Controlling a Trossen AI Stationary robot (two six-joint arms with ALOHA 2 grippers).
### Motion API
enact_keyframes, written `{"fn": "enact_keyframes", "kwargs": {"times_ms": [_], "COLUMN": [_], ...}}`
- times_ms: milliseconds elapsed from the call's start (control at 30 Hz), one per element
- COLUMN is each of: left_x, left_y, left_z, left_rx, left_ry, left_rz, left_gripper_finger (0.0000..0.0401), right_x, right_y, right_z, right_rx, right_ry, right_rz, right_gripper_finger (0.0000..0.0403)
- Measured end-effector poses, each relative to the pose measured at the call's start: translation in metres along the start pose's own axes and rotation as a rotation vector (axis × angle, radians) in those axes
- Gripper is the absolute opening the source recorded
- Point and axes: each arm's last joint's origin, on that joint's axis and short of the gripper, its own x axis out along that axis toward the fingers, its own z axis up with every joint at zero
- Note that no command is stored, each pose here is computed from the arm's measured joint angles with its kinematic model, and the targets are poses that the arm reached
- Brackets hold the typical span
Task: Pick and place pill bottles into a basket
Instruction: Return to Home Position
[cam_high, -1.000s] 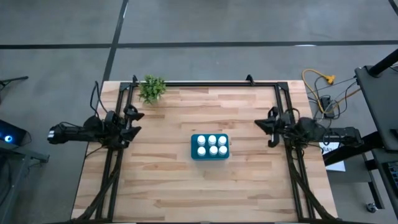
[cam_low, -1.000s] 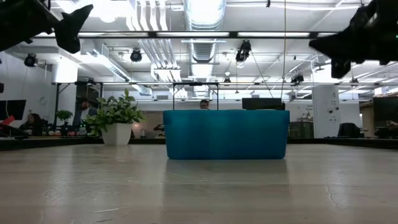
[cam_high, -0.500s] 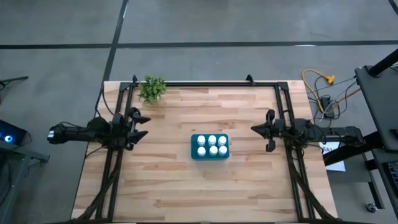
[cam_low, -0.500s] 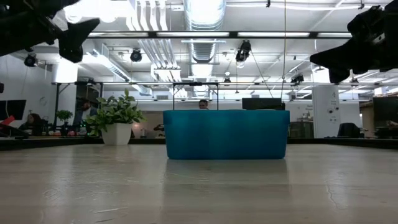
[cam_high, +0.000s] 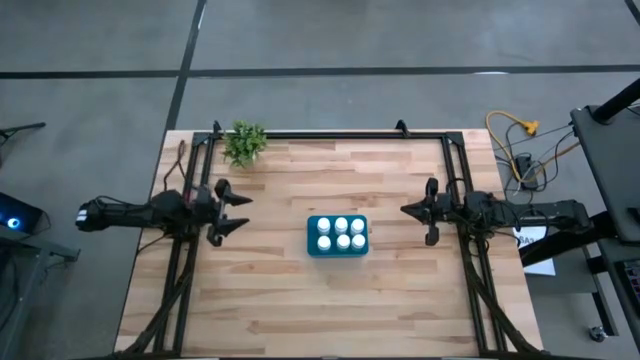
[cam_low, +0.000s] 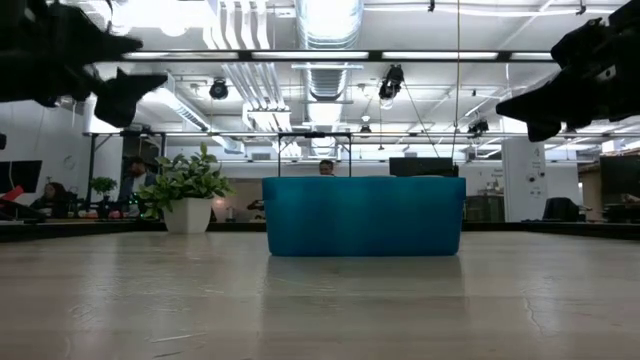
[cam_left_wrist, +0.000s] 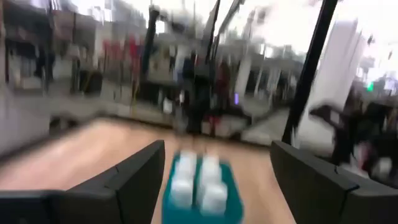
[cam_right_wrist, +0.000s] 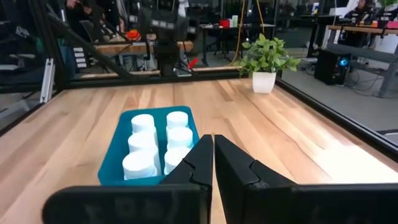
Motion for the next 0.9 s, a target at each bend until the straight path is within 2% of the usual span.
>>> {"fn": "enact_keyframes", "kwargs": {"times_ms": [100, 267, 567, 700, 900], "left_x": [-0.001, -0.001, -0.001, -0.002, -0.001], "left_y": [0.001, 0.001, 0.002, 0.002, 0.002], "left_z": [-0.008, -0.014, -0.015, -0.014, -0.015], "left_rx": [-0.029, -0.038, 0.096, 0.135, 0.148], "left_ry": [0.113, 0.18, 0.149, 0.145, 0.157], "left_rz": [-0.013, -0.013, -0.001, -0.005, -0.003], "left_gripper_finger": [0.0274, 0.0274, 0.0274, 0.0274, 0.0274], "right_x": [0.0, 0.0, 0.0, 0.0, 0.0], "right_y": [0.0, 0.0, 0.0, 0.0, 0.0], "right_z": [0.001, 0.001, 0.0, 0.0, 0.0], "right_rx": [0.013, 0.016, 0.042, 0.061, 0.02], "right_ry": [-0.01, -0.009, -0.002, 0.0, -0.003], "right_rz": [0.001, 0.0, 0.0, 0.0, -0.001], "right_gripper_finger": [0.0008, 0.0008, 0.0008, 0.0009, 0.0008]}}
